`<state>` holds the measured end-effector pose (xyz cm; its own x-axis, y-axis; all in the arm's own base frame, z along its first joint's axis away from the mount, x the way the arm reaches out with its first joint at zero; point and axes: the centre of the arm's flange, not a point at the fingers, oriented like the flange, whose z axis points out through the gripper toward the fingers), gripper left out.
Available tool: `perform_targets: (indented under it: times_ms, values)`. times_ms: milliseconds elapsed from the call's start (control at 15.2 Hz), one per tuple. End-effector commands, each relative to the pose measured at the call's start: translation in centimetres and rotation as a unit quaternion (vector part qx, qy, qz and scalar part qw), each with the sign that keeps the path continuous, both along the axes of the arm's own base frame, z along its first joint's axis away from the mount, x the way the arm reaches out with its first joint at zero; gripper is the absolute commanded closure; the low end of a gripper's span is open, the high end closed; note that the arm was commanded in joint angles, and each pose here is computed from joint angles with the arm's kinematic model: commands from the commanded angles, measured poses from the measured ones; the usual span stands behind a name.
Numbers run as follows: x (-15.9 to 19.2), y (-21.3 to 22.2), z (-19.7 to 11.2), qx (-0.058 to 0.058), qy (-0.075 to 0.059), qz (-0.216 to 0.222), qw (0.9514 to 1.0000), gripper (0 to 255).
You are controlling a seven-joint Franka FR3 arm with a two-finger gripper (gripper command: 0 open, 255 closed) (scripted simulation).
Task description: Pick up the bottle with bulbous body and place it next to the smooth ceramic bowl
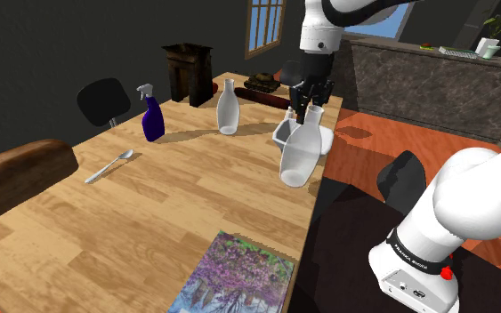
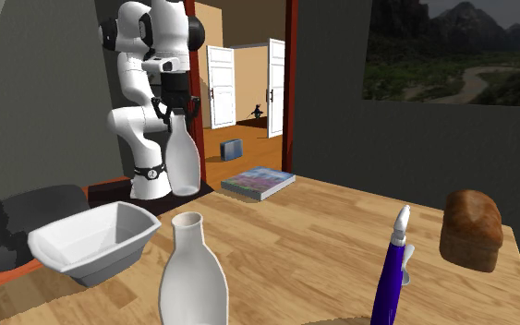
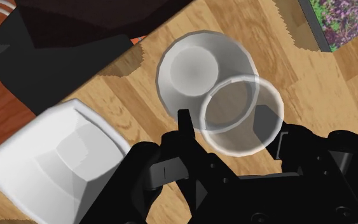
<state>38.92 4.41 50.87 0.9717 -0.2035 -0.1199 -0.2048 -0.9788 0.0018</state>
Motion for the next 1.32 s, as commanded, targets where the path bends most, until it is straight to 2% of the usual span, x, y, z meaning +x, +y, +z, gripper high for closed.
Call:
perform_targets:
  times_ms: [0,792,1254]
  values:
    - [0.0,0.1,-1.0,0.000,0.000,0.000,1.0000,255]
    - [0.0,0.1,-7.3,0.000,0.000,0.000,1.0000,255]
    - [0.0,0.1,-7.6,0.000,0.000,0.000,1.0000,255]
